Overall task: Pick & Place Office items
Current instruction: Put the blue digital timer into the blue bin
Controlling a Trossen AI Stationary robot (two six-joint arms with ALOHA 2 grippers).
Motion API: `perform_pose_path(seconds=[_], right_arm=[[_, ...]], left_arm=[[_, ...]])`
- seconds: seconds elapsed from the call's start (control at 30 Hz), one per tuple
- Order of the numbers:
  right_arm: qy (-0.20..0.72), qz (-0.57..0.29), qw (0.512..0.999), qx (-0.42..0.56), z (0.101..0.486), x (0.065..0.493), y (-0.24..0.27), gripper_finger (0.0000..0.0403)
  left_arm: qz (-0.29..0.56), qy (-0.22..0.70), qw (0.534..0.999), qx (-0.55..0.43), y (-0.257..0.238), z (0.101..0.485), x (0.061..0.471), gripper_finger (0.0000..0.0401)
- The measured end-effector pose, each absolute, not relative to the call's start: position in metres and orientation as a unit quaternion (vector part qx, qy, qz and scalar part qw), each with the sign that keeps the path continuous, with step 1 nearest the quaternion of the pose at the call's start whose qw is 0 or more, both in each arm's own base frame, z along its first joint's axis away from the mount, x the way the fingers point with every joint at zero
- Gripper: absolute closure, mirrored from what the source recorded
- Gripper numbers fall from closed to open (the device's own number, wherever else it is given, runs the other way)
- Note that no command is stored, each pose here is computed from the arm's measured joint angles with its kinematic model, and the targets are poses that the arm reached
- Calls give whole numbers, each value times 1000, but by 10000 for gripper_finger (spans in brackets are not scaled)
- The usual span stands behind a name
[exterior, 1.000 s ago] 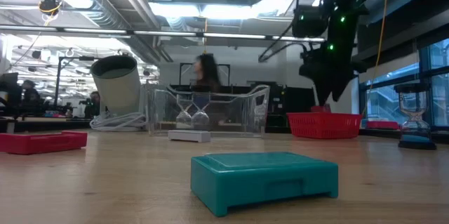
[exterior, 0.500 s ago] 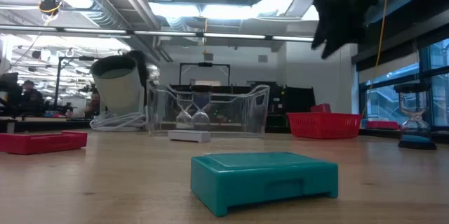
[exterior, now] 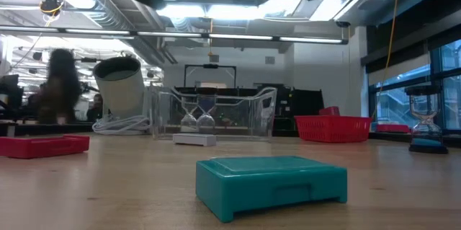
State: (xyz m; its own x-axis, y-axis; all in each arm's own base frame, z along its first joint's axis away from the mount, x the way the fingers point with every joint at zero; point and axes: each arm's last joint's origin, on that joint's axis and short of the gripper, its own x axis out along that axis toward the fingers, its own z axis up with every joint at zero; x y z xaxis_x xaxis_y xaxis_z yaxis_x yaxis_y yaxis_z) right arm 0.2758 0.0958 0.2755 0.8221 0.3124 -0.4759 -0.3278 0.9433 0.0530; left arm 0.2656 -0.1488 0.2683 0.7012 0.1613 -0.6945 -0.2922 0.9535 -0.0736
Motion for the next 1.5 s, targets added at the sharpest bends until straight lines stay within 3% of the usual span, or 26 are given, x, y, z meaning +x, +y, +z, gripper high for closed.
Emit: perform_pose_path(seconds=[0.2,0.6,0.9,1.1,1.5], right_arm=[[265,165,943,-115,228,303,127,121],[287,223,925,-113,148,331,160,121],[234,296,921,-93,124,334,188,121],[249,299,917,-89,103,343,199,121],[279,284,916,-59,96,350,201,121]], left_arm=[[116,355,923,-91,-166,269,254,118],[116,340,929,-88,-179,269,245,118],[117,341,929,-86,-178,269,245,118],[117,341,929,-86,-178,269,245,118],[115,342,929,-79,-178,269,245,118]])
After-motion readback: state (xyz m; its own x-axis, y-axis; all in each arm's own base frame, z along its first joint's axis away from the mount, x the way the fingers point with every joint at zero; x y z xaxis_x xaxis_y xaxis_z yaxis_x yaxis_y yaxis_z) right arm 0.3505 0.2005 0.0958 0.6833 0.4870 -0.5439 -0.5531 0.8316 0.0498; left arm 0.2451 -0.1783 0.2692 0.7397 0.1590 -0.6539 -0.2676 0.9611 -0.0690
